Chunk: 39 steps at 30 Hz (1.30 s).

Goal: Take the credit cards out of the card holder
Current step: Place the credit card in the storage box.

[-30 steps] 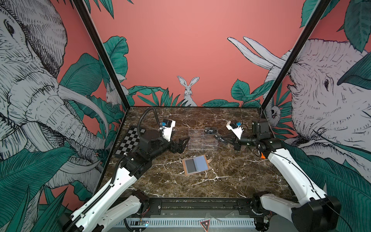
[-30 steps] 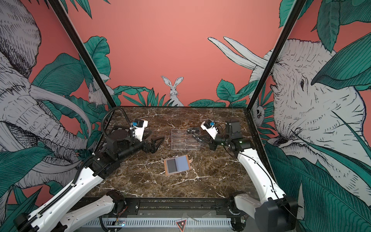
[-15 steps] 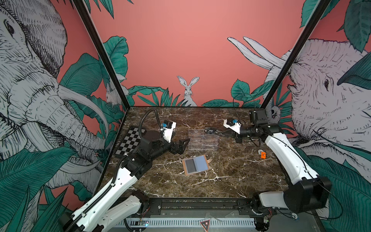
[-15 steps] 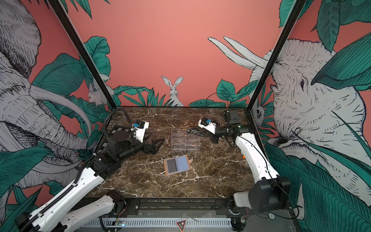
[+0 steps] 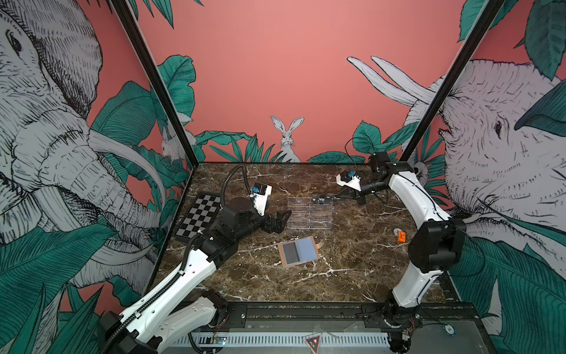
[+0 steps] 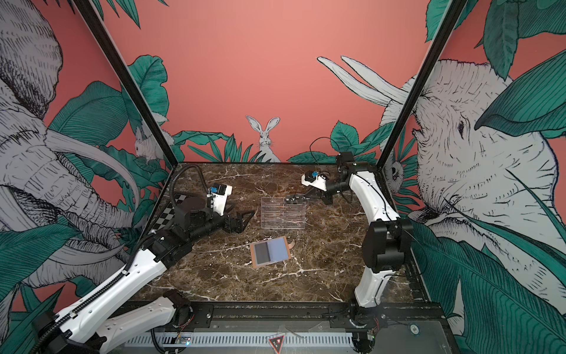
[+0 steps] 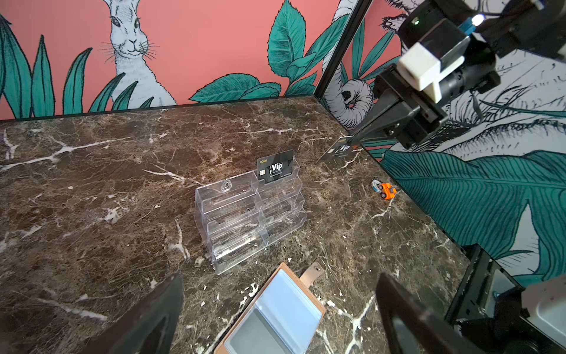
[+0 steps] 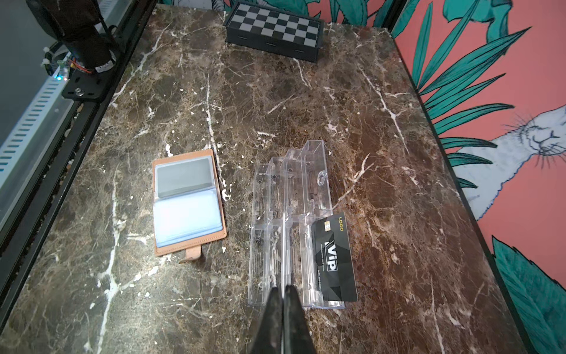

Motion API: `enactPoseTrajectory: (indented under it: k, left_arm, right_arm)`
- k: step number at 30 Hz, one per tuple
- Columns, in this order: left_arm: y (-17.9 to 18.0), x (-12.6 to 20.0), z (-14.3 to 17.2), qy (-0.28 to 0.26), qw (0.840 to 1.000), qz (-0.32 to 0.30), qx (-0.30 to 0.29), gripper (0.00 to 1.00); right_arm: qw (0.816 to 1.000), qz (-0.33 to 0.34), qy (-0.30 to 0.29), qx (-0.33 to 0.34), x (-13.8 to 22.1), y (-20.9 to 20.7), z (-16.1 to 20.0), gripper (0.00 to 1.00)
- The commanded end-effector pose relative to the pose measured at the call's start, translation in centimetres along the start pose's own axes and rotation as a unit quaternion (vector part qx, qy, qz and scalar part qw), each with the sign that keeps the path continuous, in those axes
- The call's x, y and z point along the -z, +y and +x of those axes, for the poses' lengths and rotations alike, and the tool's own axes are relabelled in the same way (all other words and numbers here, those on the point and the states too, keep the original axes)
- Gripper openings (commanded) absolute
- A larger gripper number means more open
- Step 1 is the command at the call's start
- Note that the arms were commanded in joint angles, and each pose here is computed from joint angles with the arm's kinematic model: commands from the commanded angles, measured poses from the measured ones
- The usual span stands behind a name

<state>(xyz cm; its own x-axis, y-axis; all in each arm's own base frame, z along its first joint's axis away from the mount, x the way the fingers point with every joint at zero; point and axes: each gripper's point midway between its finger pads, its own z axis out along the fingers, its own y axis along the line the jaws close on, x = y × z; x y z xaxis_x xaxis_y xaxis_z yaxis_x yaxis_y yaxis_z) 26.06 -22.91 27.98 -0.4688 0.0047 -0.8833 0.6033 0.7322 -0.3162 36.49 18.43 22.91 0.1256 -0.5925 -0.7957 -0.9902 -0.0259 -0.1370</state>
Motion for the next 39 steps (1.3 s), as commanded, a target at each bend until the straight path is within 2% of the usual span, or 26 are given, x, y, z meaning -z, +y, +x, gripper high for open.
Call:
enactPoseTrajectory:
  k: [1, 13, 23, 39]
  left_arm:
    - [0.2, -0.5, -0.6, -0.011, 1.000, -0.004, 0.002, 0.99]
    - [1.7, -2.2, -0.2, 0.006, 0.999, -0.040, 0.016, 0.99]
    - [2.0, -1.8, -1.0, -0.011, 0.998, -0.054, 0.002, 0.99]
    - [2.3, -1.4, -1.1, -0.017, 0.998, -0.062, 0.001, 0.99]
  right_arm:
    - [0.999, -0.035, -0.016, 0.004, 0.1, 0.7, -0.4, 0.00]
    - [0.997, -0.071, -0.029, -0.006, -2.0, -2.4, 1.4, 0.00]
    - [0.995, -0.085, -0.044, -0.010, -3.9, -4.2, 1.9, 0.00]
    - [0.995, -0.097, -0.023, -0.026, -6.4, -5.3, 2.8, 0.00]
